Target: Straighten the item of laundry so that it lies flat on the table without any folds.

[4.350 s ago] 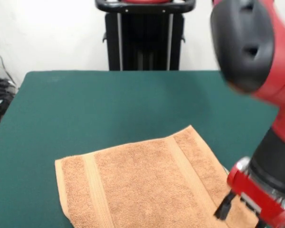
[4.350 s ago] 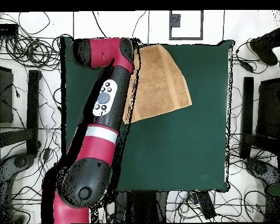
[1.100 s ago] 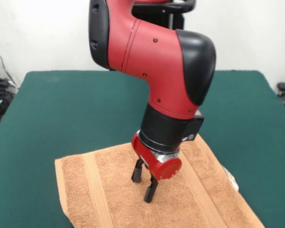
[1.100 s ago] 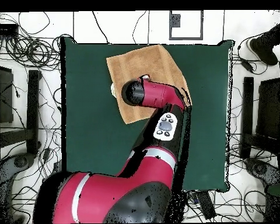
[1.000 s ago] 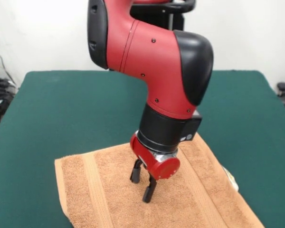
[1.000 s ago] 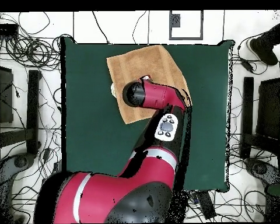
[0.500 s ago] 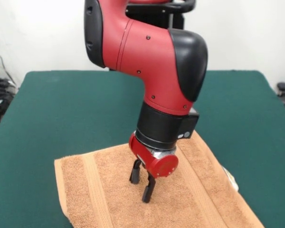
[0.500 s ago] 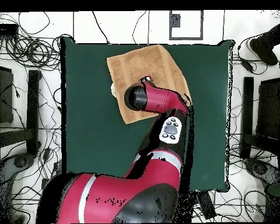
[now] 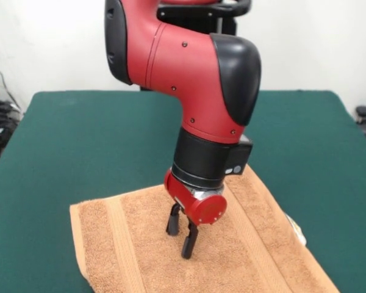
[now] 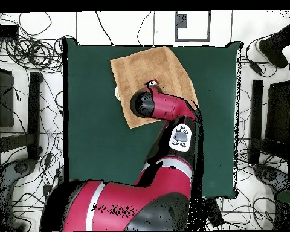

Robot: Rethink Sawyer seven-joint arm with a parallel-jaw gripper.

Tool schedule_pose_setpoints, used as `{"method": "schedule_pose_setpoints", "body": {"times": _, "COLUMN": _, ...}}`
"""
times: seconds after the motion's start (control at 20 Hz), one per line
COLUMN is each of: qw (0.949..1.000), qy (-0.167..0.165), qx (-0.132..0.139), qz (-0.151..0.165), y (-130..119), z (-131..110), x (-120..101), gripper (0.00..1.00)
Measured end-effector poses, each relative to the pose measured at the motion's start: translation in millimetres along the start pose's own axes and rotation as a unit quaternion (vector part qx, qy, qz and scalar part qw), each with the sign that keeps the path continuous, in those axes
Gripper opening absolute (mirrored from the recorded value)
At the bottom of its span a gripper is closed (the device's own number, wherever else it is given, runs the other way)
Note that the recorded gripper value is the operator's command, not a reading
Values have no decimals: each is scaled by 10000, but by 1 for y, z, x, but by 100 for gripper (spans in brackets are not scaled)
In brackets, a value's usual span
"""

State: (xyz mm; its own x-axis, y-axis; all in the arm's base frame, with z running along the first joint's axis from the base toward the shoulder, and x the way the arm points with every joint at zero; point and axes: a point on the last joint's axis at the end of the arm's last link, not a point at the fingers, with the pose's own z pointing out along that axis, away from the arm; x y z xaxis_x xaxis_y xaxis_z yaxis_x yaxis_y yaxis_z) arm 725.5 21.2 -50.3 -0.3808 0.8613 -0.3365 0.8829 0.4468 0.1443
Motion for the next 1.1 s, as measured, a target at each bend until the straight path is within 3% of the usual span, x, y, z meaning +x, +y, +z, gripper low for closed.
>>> {"method": "schedule_pose_setpoints", "body": {"times": 1.1, "qw": 9997, "qy": -70, "qx": -219, "qz": 101, "y": -7, "z": -1, "x": 2, "gripper": 100}}
